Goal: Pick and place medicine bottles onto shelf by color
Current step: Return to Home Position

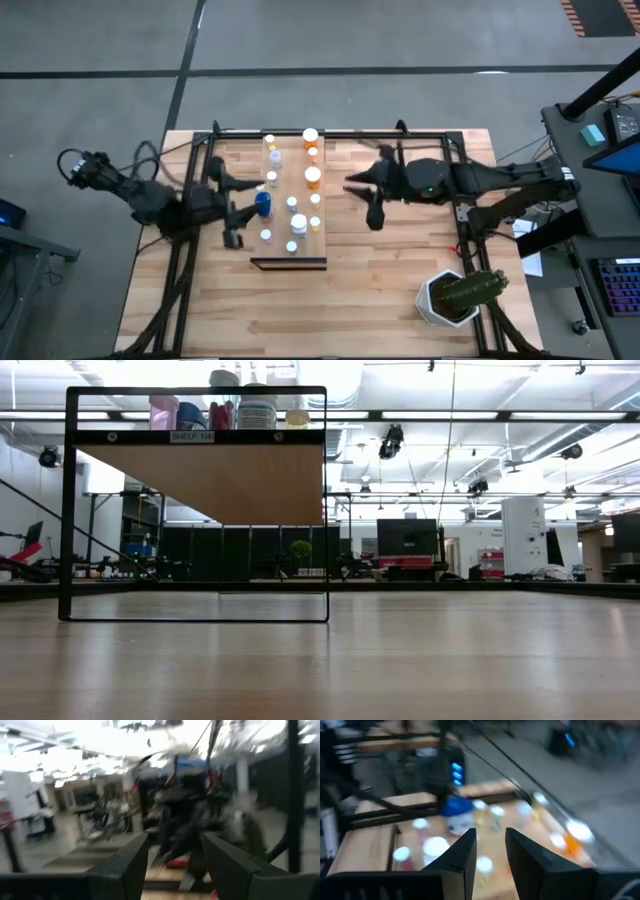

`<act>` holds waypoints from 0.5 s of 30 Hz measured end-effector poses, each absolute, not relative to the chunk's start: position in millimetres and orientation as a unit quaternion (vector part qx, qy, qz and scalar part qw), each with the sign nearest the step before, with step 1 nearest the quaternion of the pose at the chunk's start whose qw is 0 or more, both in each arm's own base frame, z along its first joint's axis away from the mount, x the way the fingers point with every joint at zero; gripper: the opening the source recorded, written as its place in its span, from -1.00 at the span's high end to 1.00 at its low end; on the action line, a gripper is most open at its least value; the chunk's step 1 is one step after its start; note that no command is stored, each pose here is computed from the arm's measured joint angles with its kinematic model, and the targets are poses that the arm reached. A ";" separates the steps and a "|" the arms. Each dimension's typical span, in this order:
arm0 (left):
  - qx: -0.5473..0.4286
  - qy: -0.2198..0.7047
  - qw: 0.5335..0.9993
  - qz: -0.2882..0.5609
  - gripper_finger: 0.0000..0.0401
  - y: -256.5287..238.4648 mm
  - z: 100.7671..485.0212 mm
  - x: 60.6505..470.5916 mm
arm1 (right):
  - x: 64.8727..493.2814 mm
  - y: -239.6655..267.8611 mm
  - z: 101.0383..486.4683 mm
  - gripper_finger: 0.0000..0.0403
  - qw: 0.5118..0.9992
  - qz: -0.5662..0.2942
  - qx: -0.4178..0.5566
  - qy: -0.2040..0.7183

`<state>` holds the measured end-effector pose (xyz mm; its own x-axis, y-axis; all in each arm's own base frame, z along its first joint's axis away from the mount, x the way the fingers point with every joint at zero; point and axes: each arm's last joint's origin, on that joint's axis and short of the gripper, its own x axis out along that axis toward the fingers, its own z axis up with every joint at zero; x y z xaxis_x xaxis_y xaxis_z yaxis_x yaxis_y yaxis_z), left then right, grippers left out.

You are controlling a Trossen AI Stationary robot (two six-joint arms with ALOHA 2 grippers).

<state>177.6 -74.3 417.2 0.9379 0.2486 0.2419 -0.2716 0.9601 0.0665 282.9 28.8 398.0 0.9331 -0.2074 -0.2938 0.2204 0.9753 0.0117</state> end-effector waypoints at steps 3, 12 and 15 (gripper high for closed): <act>0.063 -0.079 0.988 0.114 0.23 -58.5 410.9 180.6 | 285.6 28.0 387.2 0.54 0.994 -0.026 -0.028 0.098; 0.062 -0.054 0.996 0.046 0.73 -25.7 390.3 165.7 | 275.8 -0.1 346.8 0.53 1.000 0.007 0.023 0.013; 0.053 -0.061 0.996 0.047 0.88 -22.3 384.1 154.6 | 266.1 -4.5 339.4 0.54 1.000 0.003 0.020 -0.010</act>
